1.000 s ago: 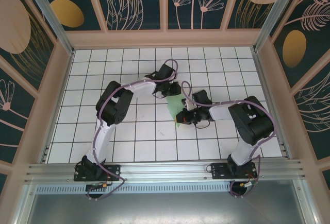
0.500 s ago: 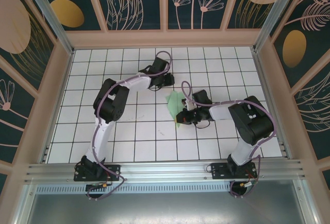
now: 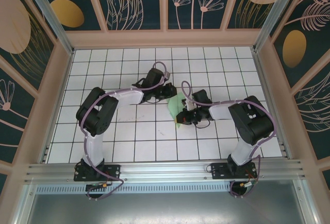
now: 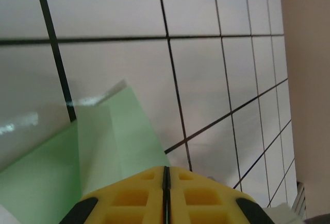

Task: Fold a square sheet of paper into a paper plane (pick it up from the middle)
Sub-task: Fourth fold the wing at the center of the table.

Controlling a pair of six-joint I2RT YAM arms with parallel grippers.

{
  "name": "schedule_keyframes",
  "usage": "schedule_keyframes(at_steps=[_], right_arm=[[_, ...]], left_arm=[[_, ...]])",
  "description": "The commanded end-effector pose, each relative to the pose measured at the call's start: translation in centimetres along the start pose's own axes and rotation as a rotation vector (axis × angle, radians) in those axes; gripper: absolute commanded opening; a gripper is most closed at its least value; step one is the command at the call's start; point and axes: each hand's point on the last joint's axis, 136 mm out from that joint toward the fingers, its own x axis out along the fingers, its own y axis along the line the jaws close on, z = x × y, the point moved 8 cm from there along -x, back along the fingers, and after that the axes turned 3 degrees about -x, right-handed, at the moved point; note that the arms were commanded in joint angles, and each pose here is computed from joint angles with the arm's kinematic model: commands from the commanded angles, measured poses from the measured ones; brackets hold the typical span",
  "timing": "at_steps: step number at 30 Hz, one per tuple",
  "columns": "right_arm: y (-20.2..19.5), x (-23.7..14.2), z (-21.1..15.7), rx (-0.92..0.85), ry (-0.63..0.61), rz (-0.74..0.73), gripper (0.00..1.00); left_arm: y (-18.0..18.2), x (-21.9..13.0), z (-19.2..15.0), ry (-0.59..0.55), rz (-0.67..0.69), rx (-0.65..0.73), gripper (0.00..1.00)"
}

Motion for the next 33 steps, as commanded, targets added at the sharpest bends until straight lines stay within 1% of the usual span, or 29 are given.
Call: schedule_keyframes(at_steps=[1,4,8,13,16,21,23,29,33], right_arm=[[-3.2,0.8,-3.6,0.151,0.135,-0.125,0.00],[-3.7,1.0,-4.1,0.176,0.144,-0.136,0.00],[-4.9,1.4,-5.4,0.237,0.167,-0.147,0.00],[-6.1,1.4,-6.8,0.287,0.191,-0.210,0.00],[-4.9,0.9,-5.7,0.248,0.160,-0.188,0.00],[-0.4,-1.3,-2.0,0.134,0.057,-0.082,0.00],[0.6,-1.8,-1.6,0.117,0.042,-0.046,0.00],[0.7,-1.5,-1.9,0.116,0.057,-0.001,0.00],[1.0,-1.0,-1.4,0.109,0.062,0.015,0.00]], left_arm=[[1.3,1.9,-1.6,0.058,-0.017,-0.047,0.12],[2.7,2.4,-2.3,0.065,0.007,-0.072,0.11],[4.3,3.2,-2.8,0.079,0.075,-0.066,0.12],[6.0,4.0,-3.4,0.097,0.141,-0.057,0.11],[6.6,3.9,-3.6,0.098,0.180,-0.043,0.11],[7.3,4.0,-3.9,0.110,0.214,-0.030,0.10],[7.5,4.0,-3.9,0.111,0.223,-0.025,0.10],[7.3,4.0,-3.8,0.111,0.221,-0.021,0.10],[7.3,4.1,-3.8,0.114,0.217,-0.023,0.10]])
